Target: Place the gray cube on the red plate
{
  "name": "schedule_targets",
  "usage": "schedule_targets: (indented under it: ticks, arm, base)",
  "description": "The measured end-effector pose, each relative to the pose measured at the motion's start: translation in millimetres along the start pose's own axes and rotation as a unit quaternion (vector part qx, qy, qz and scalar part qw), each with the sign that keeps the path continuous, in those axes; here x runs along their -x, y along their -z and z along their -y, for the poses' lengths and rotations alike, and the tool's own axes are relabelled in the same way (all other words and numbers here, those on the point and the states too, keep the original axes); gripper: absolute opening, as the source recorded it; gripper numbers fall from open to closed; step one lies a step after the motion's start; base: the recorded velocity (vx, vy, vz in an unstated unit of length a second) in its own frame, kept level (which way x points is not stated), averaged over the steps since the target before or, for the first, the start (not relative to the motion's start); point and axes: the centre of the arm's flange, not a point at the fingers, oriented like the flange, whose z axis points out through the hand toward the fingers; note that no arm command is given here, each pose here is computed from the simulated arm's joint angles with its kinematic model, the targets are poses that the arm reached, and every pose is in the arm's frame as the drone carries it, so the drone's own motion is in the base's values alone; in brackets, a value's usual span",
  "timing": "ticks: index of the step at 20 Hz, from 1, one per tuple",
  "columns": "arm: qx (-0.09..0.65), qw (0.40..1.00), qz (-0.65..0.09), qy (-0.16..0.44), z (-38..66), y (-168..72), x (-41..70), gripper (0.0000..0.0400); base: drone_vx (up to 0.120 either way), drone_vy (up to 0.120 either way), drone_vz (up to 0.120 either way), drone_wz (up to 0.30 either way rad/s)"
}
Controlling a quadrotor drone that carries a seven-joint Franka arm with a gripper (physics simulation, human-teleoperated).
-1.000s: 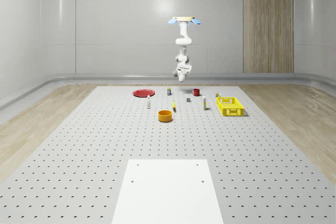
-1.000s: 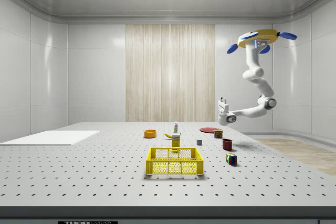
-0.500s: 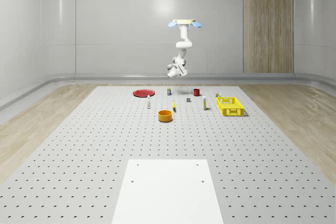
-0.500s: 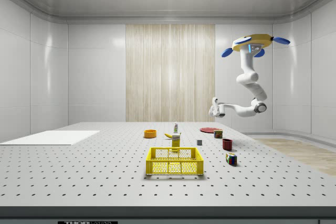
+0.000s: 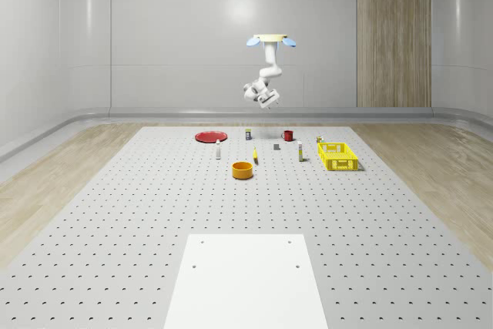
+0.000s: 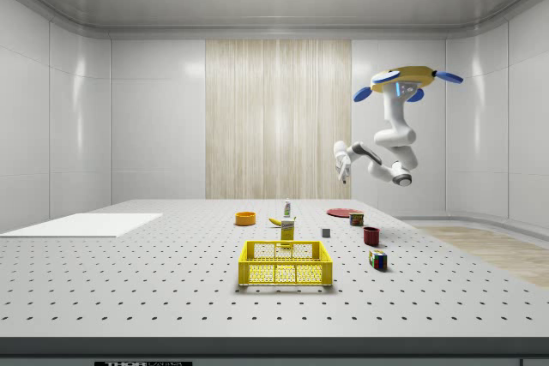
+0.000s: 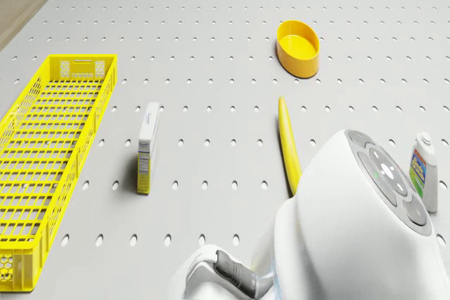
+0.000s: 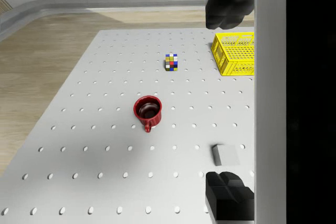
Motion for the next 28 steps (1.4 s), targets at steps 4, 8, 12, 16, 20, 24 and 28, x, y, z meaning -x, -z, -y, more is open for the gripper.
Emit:
schedule_targets:
  ticks: [4,8,12,16,20,24,28]
  arm:
    - [0.084,0.993,-0.086,0.003,16.6,-2,16.8,0.0400]
    - [0.125,0.984,-0.129,0.005,24.5,-6,25.0,0.0400]
    - [0.144,0.978,-0.150,0.005,28.3,-8,28.9,0.0400]
    - [0.154,0.975,-0.160,0.006,30.1,-9,30.7,0.0400]
    - [0.158,0.974,-0.165,0.006,30.9,-9,31.6,0.0400]
    - [0.160,0.973,-0.167,0.006,31.4,-9,32.1,0.0400]
    - [0.161,0.972,-0.168,0.006,31.6,-10,32.3,0.0400]
  base:
    - [0.120,0.000,-0.120,0.000]
    - [0.120,0.000,-0.120,0.000]
    - [0.120,0.000,-0.100,0.000]
    - [0.120,0.070,0.000,0.000]
    - [0.010,0.000,-0.110,0.000]
    - [0.050,0.000,-0.120,0.000]
    - [0.080,0.000,-0.120,0.000]
